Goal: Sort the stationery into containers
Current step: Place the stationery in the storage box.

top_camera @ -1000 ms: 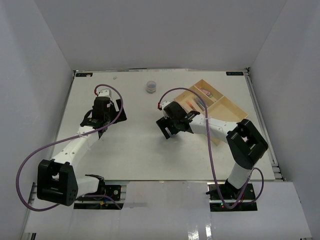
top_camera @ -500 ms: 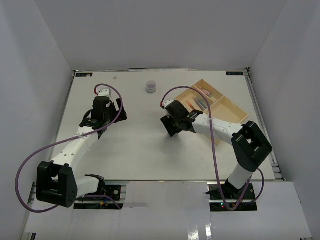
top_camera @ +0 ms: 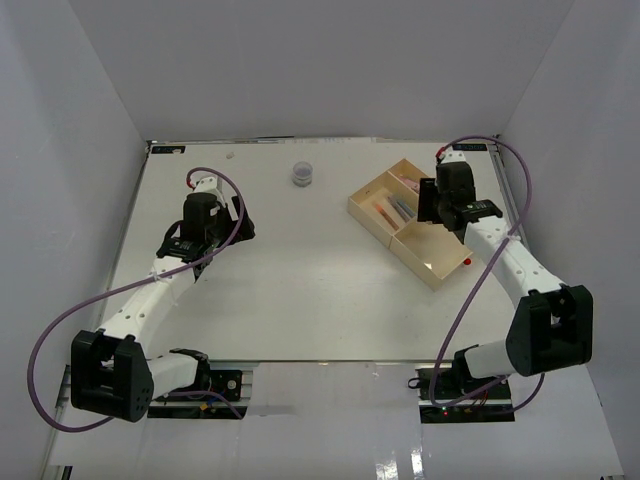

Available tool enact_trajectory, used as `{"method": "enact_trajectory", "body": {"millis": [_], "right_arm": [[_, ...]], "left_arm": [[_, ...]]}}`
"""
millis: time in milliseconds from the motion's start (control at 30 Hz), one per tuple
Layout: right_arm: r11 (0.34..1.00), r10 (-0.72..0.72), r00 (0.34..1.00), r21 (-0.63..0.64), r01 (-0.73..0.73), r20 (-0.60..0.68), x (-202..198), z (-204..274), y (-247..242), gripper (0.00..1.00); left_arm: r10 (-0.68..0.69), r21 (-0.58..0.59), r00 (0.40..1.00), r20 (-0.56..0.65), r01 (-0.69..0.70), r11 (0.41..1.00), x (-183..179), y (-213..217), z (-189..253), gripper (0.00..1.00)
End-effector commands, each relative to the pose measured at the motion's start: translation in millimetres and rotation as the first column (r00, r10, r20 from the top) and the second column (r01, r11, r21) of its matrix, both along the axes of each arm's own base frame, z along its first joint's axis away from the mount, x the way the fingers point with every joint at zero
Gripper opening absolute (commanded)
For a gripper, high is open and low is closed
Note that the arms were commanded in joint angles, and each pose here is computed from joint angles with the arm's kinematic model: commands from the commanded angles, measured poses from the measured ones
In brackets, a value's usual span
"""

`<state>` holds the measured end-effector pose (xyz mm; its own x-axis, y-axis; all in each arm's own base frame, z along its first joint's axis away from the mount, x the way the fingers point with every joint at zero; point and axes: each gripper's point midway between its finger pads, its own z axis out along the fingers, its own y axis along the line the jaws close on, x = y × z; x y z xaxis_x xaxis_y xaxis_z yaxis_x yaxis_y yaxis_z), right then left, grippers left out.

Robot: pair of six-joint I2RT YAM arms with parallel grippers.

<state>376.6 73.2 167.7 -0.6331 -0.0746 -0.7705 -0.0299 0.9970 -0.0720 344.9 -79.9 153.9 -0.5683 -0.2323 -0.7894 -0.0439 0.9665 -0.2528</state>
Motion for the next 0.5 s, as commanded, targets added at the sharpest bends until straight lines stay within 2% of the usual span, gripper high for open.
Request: {"method": "enact_trajectory", "body": {"millis": [0, 333, 467], "right_arm": [[0.997, -0.081, 0.996, 0.019, 0.081, -0.025, 4.0, -12.9, -24.1, 0.39], [0.981, -0.182, 0.98, 0.048, 0.186, -0.086, 38.2, -68.1, -61.0, 0.36], [0.978, -0.201, 0.976, 0.037, 0.205, -0.077, 51.6, -76.4, -67.6, 0.36]], "left_arm": [[-0.009, -0.026, 0.999, 0.044, 0.01, 1.0, -0.4, -2.6, 13.2, 0.98], [-0.006, -0.026, 0.999, 0.046, 0.008, 1.0, -0.4, -1.8, 12.2, 0.98], [-0.006, -0.023, 0.999, 0.051, 0.007, 1.0, -0.2, -1.2, 13.5, 0.98]]}}
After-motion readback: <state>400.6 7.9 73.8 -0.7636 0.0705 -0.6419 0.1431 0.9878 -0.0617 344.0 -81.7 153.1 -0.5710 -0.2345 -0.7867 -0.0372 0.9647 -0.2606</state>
